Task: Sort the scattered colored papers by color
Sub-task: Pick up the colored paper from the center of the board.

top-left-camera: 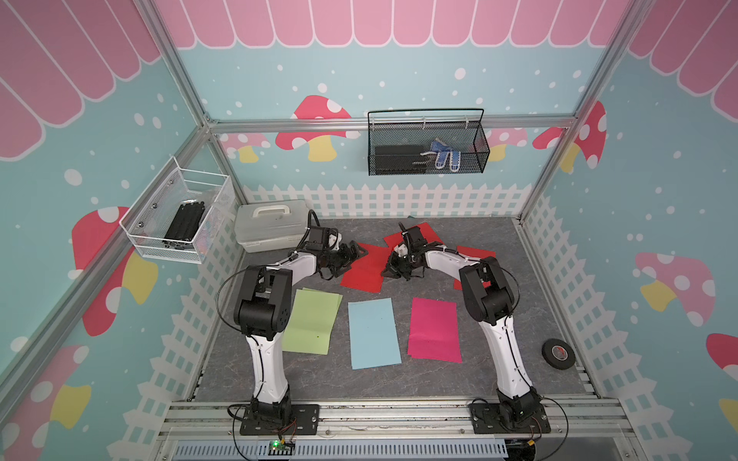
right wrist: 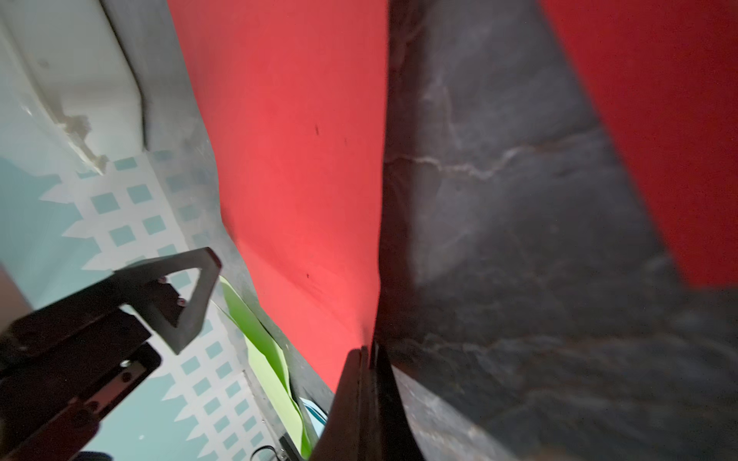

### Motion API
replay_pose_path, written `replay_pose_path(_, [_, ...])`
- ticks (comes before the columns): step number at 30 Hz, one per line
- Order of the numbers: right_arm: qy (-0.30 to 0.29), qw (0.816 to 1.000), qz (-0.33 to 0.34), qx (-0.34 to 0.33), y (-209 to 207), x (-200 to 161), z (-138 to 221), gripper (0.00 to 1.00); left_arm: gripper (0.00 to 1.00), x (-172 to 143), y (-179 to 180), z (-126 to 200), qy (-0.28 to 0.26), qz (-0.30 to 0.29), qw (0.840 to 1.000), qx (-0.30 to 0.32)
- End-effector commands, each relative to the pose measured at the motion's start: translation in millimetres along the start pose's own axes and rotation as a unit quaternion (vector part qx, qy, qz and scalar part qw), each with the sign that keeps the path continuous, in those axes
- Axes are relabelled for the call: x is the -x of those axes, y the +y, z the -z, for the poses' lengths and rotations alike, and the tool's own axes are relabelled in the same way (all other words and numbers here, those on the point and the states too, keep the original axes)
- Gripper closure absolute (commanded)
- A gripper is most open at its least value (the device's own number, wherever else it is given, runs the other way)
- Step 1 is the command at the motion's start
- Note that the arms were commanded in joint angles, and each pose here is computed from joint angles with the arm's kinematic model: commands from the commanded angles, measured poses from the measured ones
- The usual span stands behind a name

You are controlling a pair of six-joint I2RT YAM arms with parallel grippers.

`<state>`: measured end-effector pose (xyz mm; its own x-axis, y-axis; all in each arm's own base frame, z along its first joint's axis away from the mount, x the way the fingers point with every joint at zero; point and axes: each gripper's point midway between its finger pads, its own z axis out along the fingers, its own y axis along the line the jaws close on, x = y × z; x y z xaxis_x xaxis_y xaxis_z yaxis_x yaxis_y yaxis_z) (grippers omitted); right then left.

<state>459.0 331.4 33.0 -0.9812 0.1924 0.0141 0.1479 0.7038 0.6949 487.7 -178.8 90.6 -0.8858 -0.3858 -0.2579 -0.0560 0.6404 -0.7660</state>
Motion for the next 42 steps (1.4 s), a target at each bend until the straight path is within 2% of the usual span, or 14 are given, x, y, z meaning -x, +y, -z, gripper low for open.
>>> replay_pose_path(1, [0.025, 0.998, 0.038, -0.053, -15, -11, 1, 1.00, 0.01, 23, -41, 27, -0.037, -0.029, 0.998, -0.038])
replay_pose_path(15, [0.026, 0.992, 0.115, -0.043, 20, -12, 33, 1.00, 0.01, 16, -35, 34, -0.042, -0.021, 0.998, -0.031])
replay_pose_path(28, [-0.029, 0.977, 0.200, -0.074, 43, -20, 99, 1.00, 0.01, 16, -44, 45, -0.056, -0.023, 0.998, -0.037])
replay_pose_path(35, [-0.046, 0.972, 0.216, -0.085, 44, -28, 122, 1.00, 0.01, 13, -42, 48, -0.056, -0.022, 0.998, -0.032])
replay_pose_path(42, [-0.070, 0.974, 0.190, -0.098, 16, -23, 153, 1.00, 0.01, 10, -40, 48, -0.053, -0.021, 0.998, -0.029])
